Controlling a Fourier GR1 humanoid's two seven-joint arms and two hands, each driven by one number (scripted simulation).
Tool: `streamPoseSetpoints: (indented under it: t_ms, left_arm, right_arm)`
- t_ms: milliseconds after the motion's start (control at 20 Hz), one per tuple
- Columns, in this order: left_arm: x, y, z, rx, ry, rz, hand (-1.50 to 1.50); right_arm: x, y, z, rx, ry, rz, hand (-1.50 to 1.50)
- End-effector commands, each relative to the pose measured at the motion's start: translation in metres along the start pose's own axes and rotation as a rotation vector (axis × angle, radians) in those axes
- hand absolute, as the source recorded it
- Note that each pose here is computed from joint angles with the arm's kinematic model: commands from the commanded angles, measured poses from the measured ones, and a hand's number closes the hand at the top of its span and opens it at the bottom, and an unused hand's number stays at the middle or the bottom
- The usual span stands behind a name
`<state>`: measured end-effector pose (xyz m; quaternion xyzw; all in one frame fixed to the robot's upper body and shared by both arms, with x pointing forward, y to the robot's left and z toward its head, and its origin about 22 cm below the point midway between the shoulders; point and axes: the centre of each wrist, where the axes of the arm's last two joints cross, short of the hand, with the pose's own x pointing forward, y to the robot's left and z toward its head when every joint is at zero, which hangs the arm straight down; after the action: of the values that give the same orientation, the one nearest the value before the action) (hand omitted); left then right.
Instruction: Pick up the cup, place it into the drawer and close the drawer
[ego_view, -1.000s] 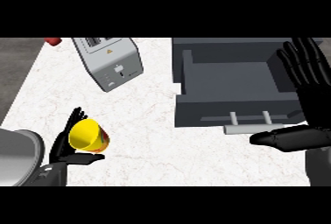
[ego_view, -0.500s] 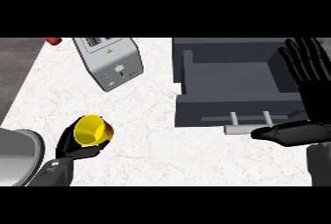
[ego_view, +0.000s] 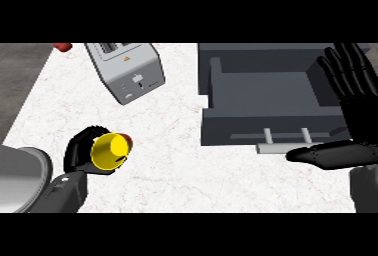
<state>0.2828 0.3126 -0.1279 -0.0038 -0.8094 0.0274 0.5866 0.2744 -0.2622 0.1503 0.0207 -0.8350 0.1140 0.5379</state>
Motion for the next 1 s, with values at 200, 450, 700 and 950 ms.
streamPoseSetpoints:
  t_ms: [200,450,700,950]
  left_arm:
    - [0.007,-0.024,-0.034,0.1,-0.222,0.105,1.5]
    - [0.023,-0.066,-0.073,-0.052,-0.234,0.109,1.5]
    - [0.066,-0.13,-0.126,-0.135,-0.286,0.138,1.5]
    - [0.129,-0.17,-0.174,-0.257,-0.284,0.151,1.5]
  right_arm:
    - [-0.004,-0.011,0.0,-0.023,-0.008,-0.001,-1.5]
    - [0.017,0.0,-0.009,0.02,0.022,0.022,-1.5]
    - [0.01,-0.013,0.006,-0.037,0.014,0.027,-1.5]
    - [-0.008,-0.008,0.006,-0.053,0.006,0.033,-1.5]
